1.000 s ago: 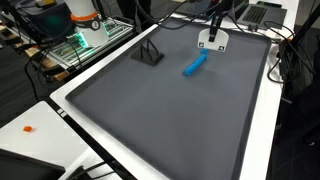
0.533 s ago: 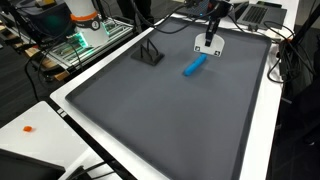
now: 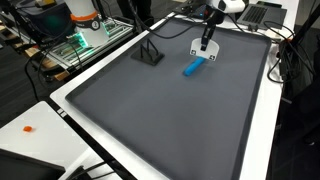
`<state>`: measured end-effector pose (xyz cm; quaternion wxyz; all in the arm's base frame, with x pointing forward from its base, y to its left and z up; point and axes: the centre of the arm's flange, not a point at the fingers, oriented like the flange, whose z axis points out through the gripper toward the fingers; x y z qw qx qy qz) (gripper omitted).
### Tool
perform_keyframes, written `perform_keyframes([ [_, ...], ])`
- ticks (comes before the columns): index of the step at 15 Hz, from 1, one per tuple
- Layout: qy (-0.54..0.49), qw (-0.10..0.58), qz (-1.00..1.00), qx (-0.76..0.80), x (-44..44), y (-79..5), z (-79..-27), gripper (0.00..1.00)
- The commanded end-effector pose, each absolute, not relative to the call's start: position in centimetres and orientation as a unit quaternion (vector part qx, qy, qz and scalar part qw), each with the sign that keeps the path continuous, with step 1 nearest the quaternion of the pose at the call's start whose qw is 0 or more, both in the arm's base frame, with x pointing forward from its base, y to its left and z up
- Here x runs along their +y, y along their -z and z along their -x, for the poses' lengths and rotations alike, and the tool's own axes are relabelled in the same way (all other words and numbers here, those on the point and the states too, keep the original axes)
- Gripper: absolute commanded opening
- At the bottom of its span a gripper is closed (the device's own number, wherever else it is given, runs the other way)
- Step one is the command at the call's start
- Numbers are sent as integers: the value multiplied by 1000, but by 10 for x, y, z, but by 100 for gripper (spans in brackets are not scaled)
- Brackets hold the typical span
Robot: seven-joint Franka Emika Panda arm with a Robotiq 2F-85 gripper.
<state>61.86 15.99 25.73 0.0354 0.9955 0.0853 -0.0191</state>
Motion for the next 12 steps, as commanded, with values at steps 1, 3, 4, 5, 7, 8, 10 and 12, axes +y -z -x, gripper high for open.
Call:
perform_keyframes([
  [1, 23, 40, -996, 80, 156, -243, -613, 1],
  [3, 26, 40, -996, 80, 157, -238, -612, 1],
  [4, 28, 40, -996, 80, 157, -235, -611, 1],
  [5, 29, 40, -995, 81, 158, -233, -611, 1],
  [7, 32, 39, -995, 82, 158, -228, -610, 1],
  [8, 34, 38, -995, 82, 158, -225, -609, 1],
  [10, 35, 37, -995, 81, 158, -221, -608, 1],
  [12, 34, 32, -996, 79, 159, -220, -608, 1],
])
